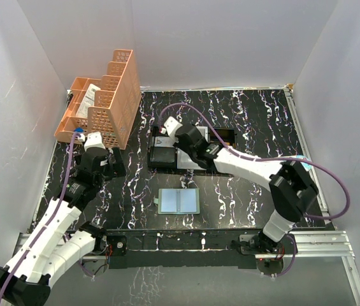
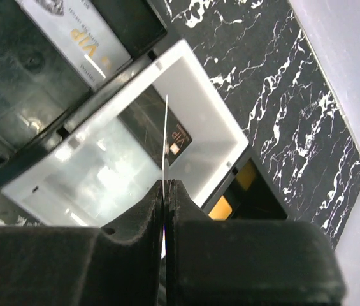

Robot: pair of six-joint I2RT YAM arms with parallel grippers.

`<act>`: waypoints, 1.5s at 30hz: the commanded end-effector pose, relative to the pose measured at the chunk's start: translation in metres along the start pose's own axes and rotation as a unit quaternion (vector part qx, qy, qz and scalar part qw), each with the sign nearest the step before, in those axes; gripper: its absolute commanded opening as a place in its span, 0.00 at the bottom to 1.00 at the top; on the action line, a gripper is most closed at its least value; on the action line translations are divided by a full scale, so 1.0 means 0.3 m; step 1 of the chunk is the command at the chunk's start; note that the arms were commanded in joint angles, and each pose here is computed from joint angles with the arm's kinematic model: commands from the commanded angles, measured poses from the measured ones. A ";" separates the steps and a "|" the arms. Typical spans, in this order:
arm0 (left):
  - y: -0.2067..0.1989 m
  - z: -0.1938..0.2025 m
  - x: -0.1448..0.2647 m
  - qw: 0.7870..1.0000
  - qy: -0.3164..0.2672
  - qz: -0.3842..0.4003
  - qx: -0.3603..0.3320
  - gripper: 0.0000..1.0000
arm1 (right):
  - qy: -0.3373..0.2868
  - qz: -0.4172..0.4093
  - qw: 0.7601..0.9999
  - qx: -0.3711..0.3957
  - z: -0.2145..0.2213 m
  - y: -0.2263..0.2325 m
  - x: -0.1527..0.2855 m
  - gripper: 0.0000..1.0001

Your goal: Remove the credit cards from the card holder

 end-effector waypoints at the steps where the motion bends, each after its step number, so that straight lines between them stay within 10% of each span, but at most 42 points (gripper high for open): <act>1: 0.014 -0.006 0.000 1.000 0.003 -0.017 -0.006 0.99 | -0.009 0.014 1.000 0.001 -0.110 -0.032 -0.031 0.00; 45: 0.007 -0.007 -0.008 1.000 0.009 -0.012 -0.012 0.99 | 0.027 0.035 0.994 0.100 0.118 -0.041 -0.379 0.01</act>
Point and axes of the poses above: each gripper's point midway between its finger pads, its own x axis back along the fingers, its own y axis along the line the jaws close on, z = x × y, the point moved 8 cm from there along x, back along the fingers, and after that the axes turned 13 degrees about -x, right-handed, at the moved point
